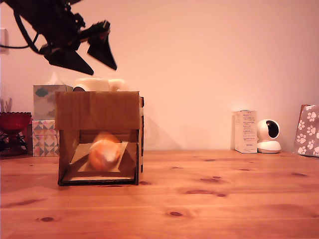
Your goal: Drop the footbag into the cardboard dice tower
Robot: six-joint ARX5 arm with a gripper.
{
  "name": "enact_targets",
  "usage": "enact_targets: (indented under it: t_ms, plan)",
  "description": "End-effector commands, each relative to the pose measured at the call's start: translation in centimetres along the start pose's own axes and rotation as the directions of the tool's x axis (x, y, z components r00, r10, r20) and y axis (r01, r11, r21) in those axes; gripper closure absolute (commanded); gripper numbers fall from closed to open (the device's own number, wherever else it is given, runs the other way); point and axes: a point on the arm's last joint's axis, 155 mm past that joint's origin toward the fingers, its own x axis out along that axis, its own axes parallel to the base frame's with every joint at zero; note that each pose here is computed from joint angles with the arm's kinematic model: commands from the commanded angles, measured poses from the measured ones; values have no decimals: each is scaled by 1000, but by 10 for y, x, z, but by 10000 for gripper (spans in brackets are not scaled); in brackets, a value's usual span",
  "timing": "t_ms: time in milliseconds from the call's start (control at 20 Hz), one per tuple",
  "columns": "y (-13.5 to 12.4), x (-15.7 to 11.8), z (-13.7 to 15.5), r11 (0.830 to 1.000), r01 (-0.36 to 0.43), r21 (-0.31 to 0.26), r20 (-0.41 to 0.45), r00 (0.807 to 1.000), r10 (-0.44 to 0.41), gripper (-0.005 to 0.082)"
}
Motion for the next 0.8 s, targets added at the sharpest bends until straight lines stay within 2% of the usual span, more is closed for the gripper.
enact_targets:
  t_ms: [0, 100, 150, 200, 250, 350, 400, 450, 750]
  plan:
    - [0, -6, 8, 1000, -2, 6, 9, 1000, 2, -13]
    - [-2, -15, 13, 1000, 0, 5, 0, 1000, 0, 5]
    - [-4, -21, 13, 1000, 1, 4, -6, 1000, -1, 53]
    - [-5, -27, 12, 1000, 3, 2, -16, 1000, -2, 145]
    - [-6, -33, 9, 1000, 4, -1, -35, 999, -4, 292]
    - [-12, -45, 3, 1000, 26, -4, -68, 997, -26, 670]
    - [-17, -50, 0, 999, 46, 3, -81, 996, -46, 807]
    - [-20, -54, -2, 998, 61, 1, -87, 994, -60, 767]
    - [-32, -77, -27, 995, 104, 1, -65, 993, -103, 768]
